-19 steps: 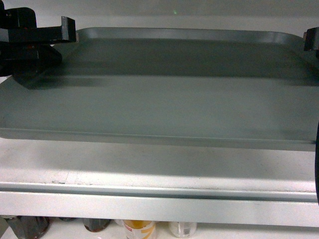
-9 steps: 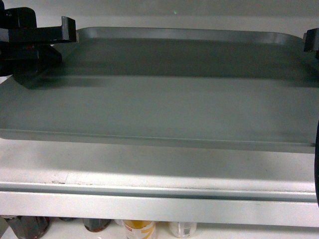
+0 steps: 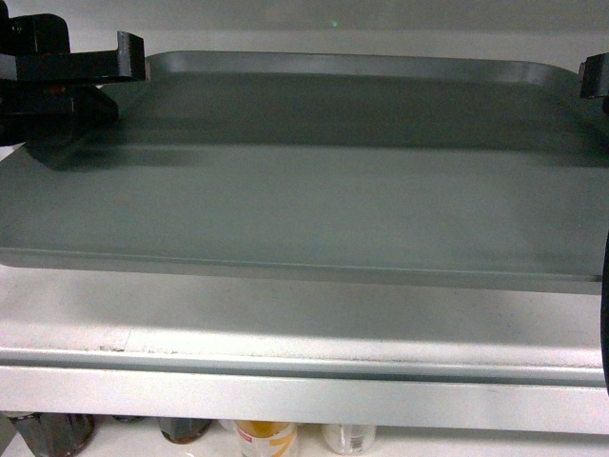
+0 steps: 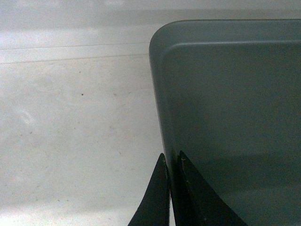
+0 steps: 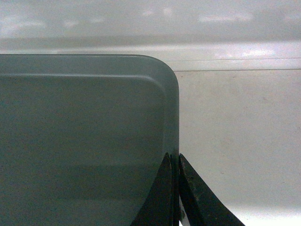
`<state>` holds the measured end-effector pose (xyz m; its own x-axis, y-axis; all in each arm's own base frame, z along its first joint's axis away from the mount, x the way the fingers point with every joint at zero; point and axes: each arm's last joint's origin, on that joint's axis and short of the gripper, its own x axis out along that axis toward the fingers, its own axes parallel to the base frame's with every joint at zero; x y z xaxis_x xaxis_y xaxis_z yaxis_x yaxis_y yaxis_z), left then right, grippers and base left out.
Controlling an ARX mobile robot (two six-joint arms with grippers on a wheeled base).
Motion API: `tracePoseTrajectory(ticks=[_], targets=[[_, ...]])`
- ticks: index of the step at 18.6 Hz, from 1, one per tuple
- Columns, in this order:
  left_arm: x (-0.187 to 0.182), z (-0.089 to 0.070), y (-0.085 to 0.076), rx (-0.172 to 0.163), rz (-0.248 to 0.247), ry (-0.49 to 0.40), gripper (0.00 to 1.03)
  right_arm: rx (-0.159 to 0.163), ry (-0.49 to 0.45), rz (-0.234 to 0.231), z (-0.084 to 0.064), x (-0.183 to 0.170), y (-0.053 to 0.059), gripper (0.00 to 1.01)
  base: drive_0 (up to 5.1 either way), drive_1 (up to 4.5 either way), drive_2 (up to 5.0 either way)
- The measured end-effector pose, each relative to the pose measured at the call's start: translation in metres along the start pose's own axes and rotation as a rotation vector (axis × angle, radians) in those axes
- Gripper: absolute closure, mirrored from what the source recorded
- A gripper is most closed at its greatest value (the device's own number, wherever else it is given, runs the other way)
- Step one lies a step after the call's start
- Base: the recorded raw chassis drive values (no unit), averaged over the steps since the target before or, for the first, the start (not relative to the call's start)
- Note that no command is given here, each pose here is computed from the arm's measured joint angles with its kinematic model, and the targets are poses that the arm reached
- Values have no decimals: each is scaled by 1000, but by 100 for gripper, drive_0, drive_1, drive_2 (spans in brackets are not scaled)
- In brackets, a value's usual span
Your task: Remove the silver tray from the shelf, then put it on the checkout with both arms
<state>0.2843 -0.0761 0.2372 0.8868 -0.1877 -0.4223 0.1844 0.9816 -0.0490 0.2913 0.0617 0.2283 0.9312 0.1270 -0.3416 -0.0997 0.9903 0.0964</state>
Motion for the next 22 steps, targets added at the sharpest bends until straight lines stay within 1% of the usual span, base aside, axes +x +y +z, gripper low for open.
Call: tracePoseTrajectory(ticks=[8, 10, 22], targets=[[0, 0, 0, 0, 0, 0, 100, 0, 0, 0, 0, 0, 0, 99, 0, 0, 0], [0, 0, 0, 0, 0, -1, 100, 0, 0, 0, 0, 0, 0, 99, 0, -148, 148], [0, 0, -1, 3, 0, 3, 100, 0, 6, -2, -1, 0, 0, 99, 8, -404, 421]])
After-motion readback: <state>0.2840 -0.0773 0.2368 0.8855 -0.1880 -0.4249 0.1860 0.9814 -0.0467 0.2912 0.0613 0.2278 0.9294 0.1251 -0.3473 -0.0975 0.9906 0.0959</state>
